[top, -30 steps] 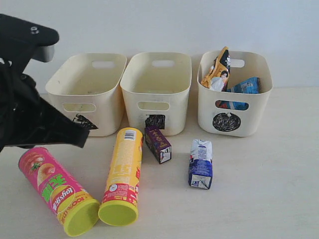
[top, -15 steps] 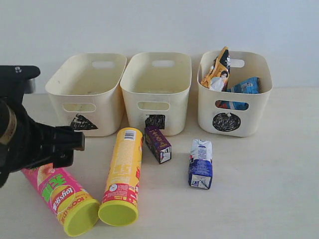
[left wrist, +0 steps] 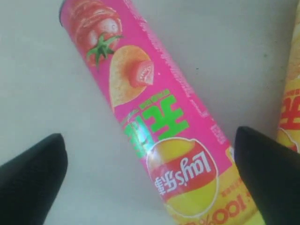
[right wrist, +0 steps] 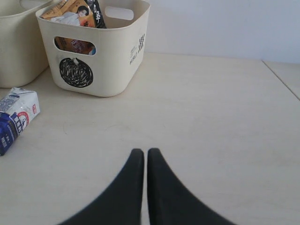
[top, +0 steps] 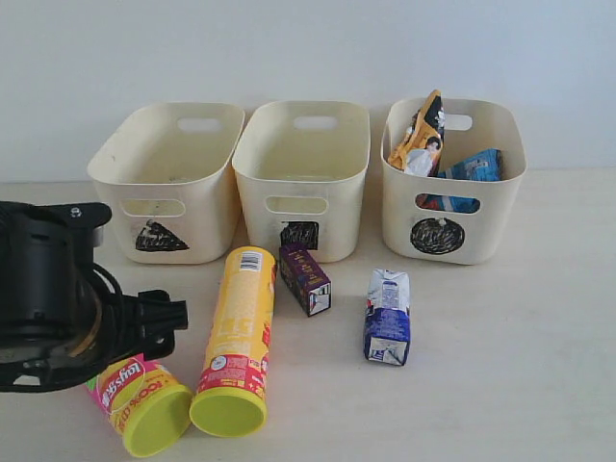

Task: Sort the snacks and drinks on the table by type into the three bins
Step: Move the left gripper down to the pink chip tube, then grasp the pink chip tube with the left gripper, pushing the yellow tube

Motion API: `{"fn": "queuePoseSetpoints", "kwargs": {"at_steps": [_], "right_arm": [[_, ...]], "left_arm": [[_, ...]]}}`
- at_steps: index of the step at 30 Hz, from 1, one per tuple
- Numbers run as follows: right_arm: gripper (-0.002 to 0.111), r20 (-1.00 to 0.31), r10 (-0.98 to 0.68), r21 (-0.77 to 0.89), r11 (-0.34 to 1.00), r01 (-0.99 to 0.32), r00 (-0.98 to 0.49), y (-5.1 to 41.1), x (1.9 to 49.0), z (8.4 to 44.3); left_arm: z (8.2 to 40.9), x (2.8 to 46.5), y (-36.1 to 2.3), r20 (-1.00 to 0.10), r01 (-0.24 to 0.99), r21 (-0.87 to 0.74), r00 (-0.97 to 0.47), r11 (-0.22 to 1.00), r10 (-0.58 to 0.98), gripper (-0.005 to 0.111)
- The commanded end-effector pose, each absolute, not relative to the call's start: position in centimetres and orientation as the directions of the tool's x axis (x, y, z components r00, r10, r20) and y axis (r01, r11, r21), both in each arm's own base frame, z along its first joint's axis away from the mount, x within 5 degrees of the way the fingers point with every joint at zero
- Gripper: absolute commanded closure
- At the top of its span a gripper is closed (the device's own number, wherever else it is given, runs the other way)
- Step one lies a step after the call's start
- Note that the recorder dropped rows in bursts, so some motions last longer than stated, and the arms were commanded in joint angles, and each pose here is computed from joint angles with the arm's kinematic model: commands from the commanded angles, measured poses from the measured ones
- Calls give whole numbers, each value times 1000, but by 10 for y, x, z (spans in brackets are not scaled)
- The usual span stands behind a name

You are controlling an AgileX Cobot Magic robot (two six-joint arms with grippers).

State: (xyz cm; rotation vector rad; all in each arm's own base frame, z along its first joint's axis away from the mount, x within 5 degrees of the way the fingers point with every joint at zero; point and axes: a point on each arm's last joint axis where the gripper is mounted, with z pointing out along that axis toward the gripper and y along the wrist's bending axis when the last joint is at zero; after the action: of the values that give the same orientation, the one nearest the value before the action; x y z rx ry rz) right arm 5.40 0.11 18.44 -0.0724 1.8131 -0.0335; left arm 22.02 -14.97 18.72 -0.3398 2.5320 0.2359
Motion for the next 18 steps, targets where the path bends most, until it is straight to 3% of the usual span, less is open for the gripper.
{"fn": "queuePoseSetpoints", "kwargs": {"at_steps": [1,11,18], "right_arm": [[108,-970,-73,-68,997,-32,-232,1,54,184],[108,-970,-73,-68,997,-32,-232,1,54,184],[108,-970,-73,-68,997,-32,-232,1,54,184]], "left_arm": [[176,224,-150,-571,-333,106,-792,937,-217,17],[164,234,-136,-540,-373,72,-794,925,-279,17],[152,244,-133,-483,-363,-47,-807,930,-339,17]]}}
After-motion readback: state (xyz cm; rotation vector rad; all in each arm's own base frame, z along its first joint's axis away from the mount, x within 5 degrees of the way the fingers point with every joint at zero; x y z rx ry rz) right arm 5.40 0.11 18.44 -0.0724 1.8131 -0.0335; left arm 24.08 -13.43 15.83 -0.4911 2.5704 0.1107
